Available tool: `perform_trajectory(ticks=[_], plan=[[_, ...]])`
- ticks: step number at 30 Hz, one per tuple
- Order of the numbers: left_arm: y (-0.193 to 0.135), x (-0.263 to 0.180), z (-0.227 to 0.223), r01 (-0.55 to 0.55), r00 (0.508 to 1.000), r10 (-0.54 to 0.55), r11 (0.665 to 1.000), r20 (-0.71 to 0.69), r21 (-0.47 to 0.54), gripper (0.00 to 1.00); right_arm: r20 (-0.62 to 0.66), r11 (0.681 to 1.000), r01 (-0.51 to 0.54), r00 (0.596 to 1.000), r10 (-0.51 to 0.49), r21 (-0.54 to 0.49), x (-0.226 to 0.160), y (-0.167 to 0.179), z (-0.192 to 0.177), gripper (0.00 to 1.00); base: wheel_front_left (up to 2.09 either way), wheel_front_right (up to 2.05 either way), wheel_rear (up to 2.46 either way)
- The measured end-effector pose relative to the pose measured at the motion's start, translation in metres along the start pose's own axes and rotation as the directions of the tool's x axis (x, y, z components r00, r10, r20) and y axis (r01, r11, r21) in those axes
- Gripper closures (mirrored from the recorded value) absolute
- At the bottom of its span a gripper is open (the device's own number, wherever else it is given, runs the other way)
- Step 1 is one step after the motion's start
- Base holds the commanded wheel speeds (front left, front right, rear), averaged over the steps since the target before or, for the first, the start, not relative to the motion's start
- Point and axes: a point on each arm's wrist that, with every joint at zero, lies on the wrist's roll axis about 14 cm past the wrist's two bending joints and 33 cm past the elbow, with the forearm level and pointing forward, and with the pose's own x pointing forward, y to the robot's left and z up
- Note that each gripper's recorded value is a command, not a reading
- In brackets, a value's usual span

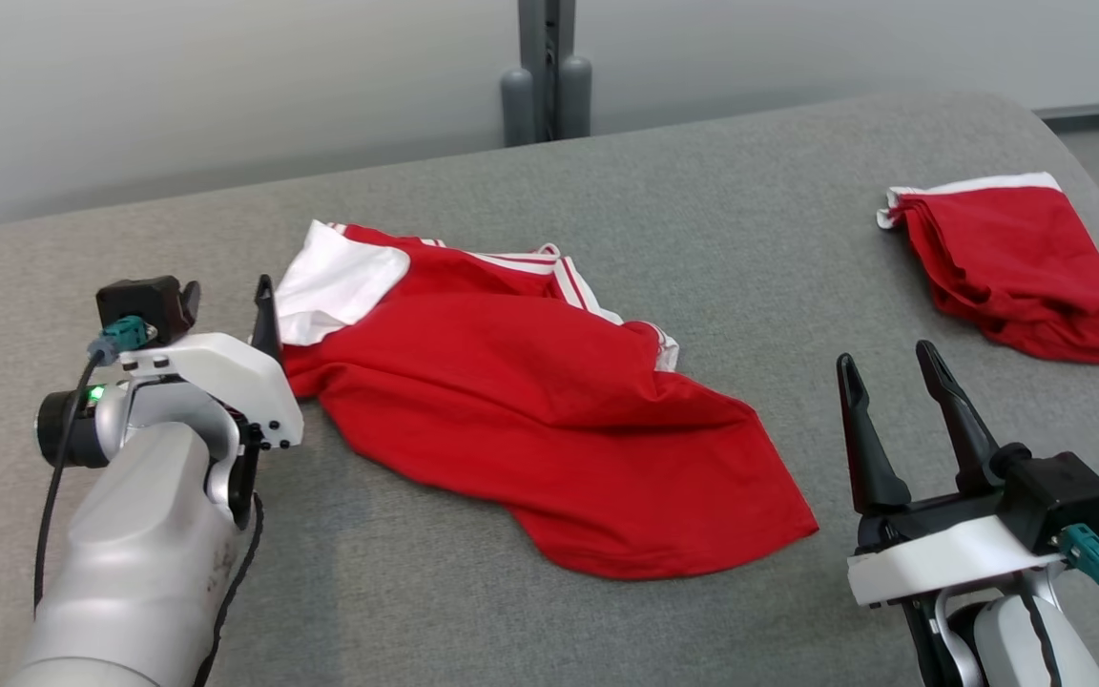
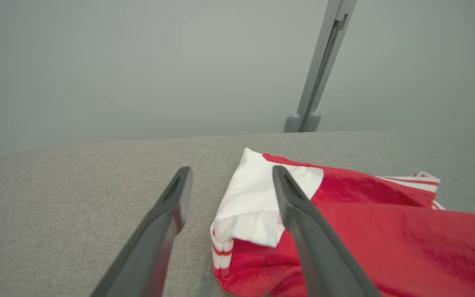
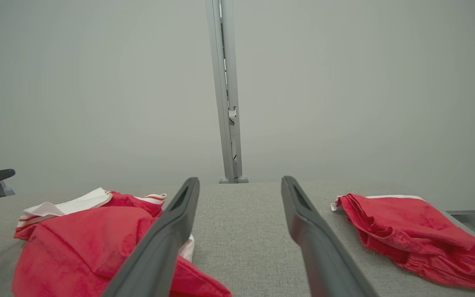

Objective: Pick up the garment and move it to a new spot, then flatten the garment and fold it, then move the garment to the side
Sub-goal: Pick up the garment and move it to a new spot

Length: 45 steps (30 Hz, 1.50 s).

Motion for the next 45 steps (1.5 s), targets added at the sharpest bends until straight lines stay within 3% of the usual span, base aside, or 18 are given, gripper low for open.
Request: perform_trajectory(ticks=[7,14,28,45], plan=[[-0.010,-0.030,0.047,0.066,0.978,-0.063,0.998,0.198,-0.005,0.00,0.022,1.000,-0.028,0.999,0.028,0.003,-0.004,0.011,0.008,0.00,0.00,0.00,0.00],[-0.008,-0.084,0.040,0.068,0.956,-0.058,0.997,0.287,-0.025,0.00,0.033,0.999,-0.048,0.998,0.048,0.010,-0.014,0.020,0.013,0.00,0.00,0.00,0.00],[0.016,-0.163,-0.001,-0.065,0.947,0.101,0.990,0.305,-0.125,0.00,-0.012,0.998,-0.052,0.999,0.052,0.026,-0.029,0.024,-0.002,0.00,0.00,0.00,0.00],[0.018,-0.171,-0.008,-0.093,0.946,0.133,0.985,0.296,-0.146,0.00,-0.035,0.996,-0.070,0.997,0.072,0.053,-0.028,0.031,-0.010,0.00,0.00,0.00,0.00]])
